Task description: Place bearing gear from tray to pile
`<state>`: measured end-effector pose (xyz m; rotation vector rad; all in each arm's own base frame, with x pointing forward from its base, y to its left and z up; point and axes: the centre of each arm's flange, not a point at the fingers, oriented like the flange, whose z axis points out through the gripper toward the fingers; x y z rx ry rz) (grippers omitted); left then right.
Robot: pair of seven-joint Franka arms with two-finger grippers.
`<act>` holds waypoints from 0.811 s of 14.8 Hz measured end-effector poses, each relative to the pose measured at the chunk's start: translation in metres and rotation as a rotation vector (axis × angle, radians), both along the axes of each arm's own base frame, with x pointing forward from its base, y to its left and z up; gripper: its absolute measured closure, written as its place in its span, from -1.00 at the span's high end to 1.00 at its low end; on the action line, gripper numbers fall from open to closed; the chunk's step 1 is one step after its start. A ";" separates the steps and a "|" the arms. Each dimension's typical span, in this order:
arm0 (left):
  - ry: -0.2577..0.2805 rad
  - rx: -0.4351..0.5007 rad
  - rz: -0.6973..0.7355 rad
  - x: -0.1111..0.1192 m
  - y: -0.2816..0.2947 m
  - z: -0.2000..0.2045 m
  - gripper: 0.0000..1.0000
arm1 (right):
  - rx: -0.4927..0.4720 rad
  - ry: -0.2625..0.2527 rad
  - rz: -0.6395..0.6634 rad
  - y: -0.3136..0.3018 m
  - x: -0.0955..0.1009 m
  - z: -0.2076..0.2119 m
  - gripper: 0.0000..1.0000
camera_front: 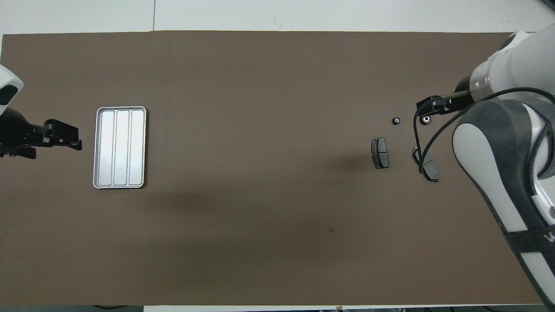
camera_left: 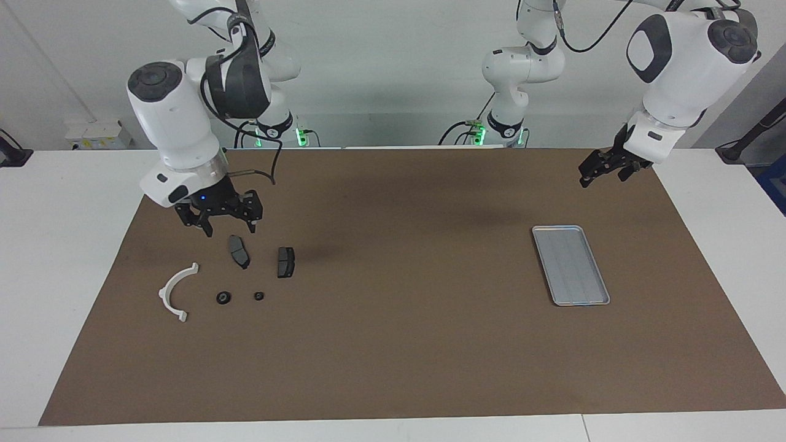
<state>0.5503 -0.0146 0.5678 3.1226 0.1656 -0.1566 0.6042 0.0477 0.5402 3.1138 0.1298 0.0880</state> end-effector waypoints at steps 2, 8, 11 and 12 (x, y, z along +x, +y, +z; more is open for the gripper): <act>-0.003 0.000 0.000 0.000 0.000 0.000 1.00 | -0.009 -0.006 -0.009 -0.007 -0.006 0.021 1.00; -0.006 0.000 0.000 0.001 0.000 0.000 1.00 | -0.009 -0.042 -0.040 -0.026 -0.027 0.076 1.00; -0.006 0.000 0.000 0.001 0.000 0.001 1.00 | -0.009 -0.040 -0.031 -0.021 -0.029 0.080 1.00; -0.007 0.000 0.000 0.001 0.000 0.001 1.00 | -0.007 -0.034 -0.031 -0.020 -0.030 0.083 1.00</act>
